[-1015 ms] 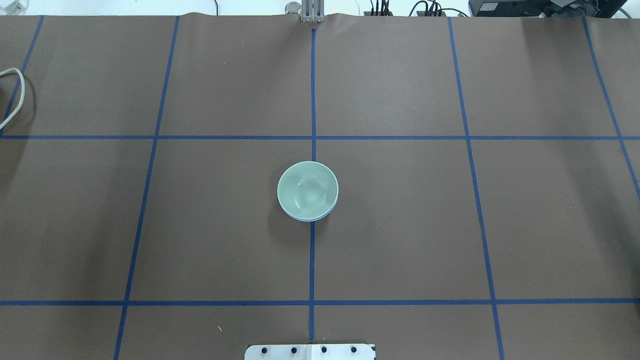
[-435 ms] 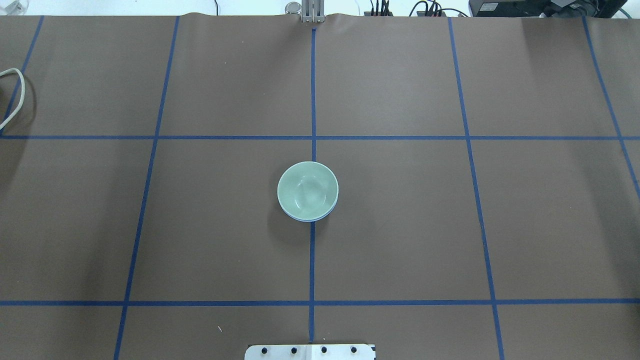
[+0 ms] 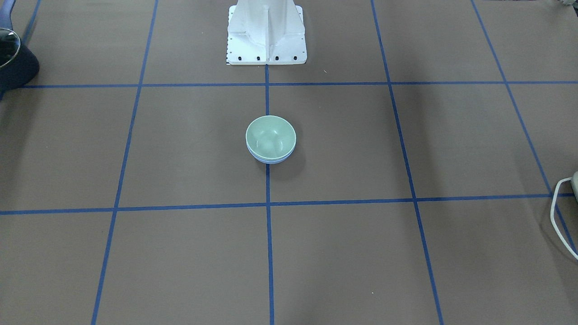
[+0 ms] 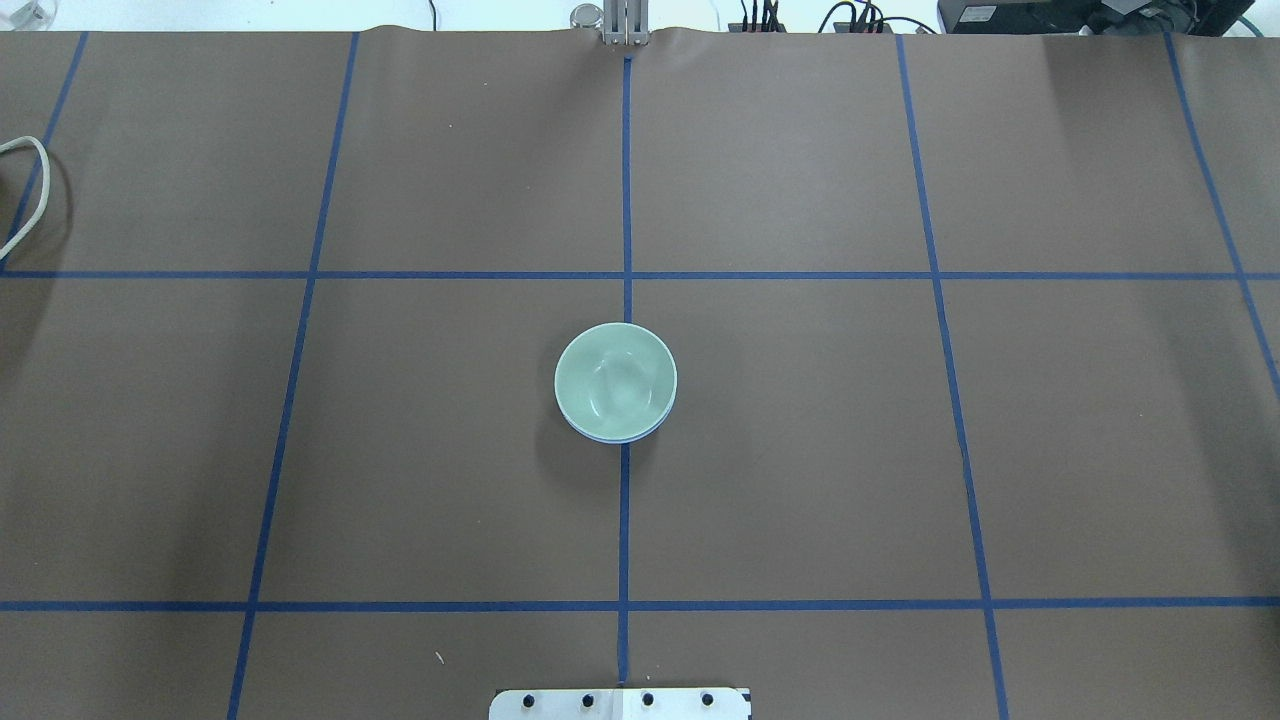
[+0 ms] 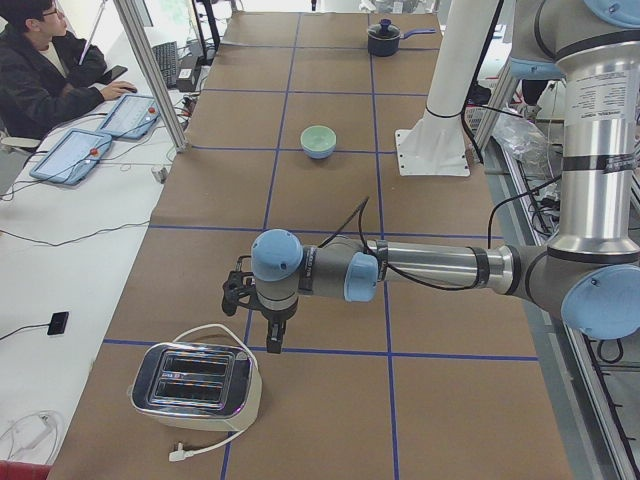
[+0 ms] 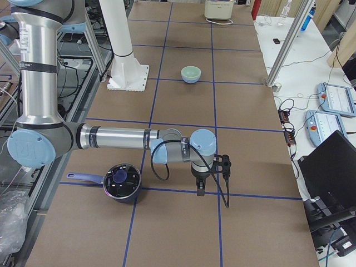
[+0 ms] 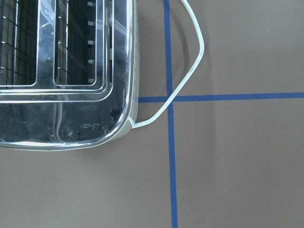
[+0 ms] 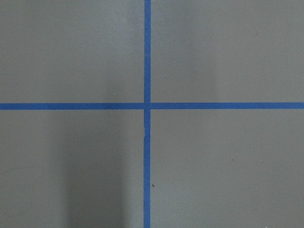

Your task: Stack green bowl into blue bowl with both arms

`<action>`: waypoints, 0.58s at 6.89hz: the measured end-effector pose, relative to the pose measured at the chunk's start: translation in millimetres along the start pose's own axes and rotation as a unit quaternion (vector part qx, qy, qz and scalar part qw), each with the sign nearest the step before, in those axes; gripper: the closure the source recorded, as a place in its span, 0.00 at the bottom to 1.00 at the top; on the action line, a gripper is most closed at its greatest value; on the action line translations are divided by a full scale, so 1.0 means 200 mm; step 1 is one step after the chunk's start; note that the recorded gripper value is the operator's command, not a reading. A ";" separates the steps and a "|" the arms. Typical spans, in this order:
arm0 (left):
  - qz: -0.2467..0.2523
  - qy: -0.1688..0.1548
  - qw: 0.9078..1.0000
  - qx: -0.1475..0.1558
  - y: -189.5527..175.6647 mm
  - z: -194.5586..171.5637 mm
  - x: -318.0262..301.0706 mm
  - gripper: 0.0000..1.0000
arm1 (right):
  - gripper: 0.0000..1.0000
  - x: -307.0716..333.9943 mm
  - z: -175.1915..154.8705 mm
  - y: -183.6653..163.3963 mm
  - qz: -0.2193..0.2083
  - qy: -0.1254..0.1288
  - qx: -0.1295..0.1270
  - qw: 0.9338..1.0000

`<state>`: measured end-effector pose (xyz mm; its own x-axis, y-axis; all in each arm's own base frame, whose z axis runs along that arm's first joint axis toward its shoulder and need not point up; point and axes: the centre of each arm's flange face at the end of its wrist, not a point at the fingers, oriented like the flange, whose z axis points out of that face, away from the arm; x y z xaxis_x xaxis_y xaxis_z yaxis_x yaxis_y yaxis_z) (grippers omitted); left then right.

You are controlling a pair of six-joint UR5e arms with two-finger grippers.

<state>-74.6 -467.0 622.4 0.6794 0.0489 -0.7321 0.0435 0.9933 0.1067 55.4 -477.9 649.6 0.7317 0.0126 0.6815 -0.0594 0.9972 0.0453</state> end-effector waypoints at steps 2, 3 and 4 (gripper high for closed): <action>0.003 0.001 1.000 0.002 0.01 -0.01 0.01 0.01 | 0.00 0.00 0.00 0.00 0.001 0.000 0.000 1.000; 0.004 0.001 1.000 0.003 0.01 -0.01 0.02 0.01 | 0.00 0.00 0.00 0.00 0.002 0.000 0.000 1.000; 0.004 0.000 1.000 0.003 0.01 -0.01 0.02 0.01 | 0.00 0.00 0.00 0.00 0.002 0.000 0.000 1.000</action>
<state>-73.9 -464.2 617.7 0.6791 0.0569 -0.7319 0.0425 0.9923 0.1166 55.1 -478.0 649.9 0.7315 0.0167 0.6817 -0.0619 0.9972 0.0419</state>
